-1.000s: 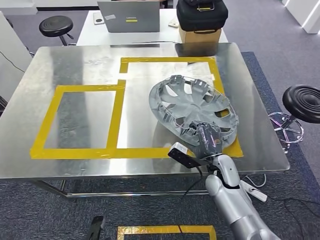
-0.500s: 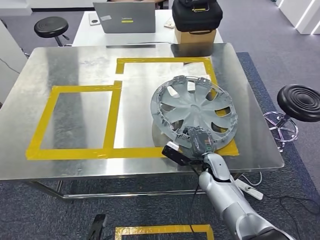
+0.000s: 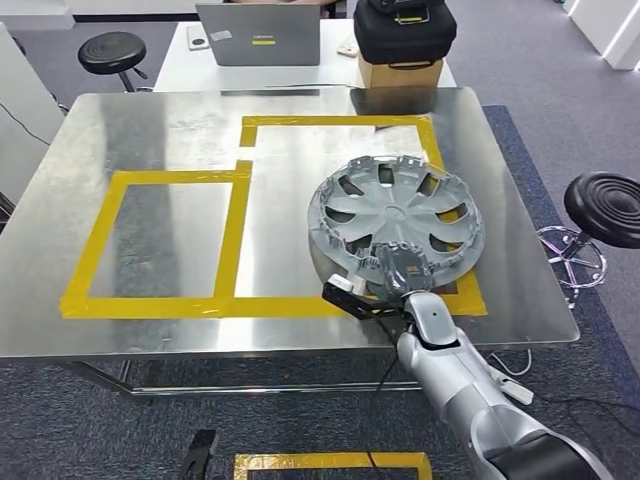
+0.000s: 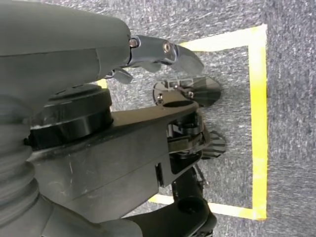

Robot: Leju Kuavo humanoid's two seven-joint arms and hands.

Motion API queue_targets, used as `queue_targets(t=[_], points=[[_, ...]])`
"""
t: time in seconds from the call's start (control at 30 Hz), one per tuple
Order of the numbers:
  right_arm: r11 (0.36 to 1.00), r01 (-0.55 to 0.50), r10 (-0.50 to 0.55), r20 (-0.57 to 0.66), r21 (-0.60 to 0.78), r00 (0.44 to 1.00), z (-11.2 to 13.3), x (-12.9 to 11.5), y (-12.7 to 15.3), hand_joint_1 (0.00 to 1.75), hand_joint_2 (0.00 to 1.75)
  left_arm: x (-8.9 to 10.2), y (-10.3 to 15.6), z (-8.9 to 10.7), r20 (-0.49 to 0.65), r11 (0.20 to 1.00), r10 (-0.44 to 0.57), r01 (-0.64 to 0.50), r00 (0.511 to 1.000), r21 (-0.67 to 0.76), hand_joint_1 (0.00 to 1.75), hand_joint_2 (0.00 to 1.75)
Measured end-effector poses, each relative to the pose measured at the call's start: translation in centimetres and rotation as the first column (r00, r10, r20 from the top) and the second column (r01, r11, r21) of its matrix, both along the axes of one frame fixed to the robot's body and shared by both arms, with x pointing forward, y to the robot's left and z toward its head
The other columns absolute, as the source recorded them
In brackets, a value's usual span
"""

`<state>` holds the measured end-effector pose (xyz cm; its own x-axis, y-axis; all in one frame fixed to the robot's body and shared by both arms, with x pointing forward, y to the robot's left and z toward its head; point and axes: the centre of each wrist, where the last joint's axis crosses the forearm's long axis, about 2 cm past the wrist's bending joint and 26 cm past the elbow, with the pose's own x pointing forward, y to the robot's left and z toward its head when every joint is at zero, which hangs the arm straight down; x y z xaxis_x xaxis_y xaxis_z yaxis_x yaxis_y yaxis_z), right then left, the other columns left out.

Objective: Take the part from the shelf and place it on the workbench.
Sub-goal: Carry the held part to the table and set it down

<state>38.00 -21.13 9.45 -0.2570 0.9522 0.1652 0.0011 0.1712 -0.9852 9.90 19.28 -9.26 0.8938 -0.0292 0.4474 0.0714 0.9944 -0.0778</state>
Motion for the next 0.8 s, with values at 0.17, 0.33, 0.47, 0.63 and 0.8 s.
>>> queue_targets(t=[0.17, 0.33, 0.47, 0.63, 0.8], points=[[0.994, 0.004, -0.004, -0.001, -0.105, 1.0, 1.1, 1.3, -1.1, 1.75, 1.75, 0.2, 0.0, 0.0, 0.005, 1.0, -0.007, 0.007, 1.0, -0.011, 0.0, 1.75], [0.983, 0.028, -0.031, -0.013, -0.181, 0.999, 1.5, 2.2, -3.3, 1.75, 1.75, 0.1, -0.1, 0.0, 0.002, 1.0, -0.012, 0.012, 1.0, -0.012, 0.0, 1.75], [0.979, 0.042, -0.044, -0.007, -0.201, 0.999, 2.0, 2.7, -4.3, 1.75, 1.75, 0.3, 0.0, 0.1, -0.004, 1.0, -0.013, 0.013, 1.0, -0.006, 0.0, 1.75], [0.976, 0.045, -0.05, -0.015, -0.215, 0.999, 1.9, 2.8, -4.7, 1.75, 1.75, 0.2, -0.1, 0.1, -0.011, 1.0, -0.007, 0.006, 1.0, -0.012, 0.0, 1.75], [0.973, 0.043, -0.048, -0.019, -0.227, 0.999, 1.7, 2.7, -4.8, 0.0, 0.0, 0.3, -0.1, 0.1, -0.017, 1.0, -0.003, 0.003, 1.0, -0.01, 0.0, 1.75]])
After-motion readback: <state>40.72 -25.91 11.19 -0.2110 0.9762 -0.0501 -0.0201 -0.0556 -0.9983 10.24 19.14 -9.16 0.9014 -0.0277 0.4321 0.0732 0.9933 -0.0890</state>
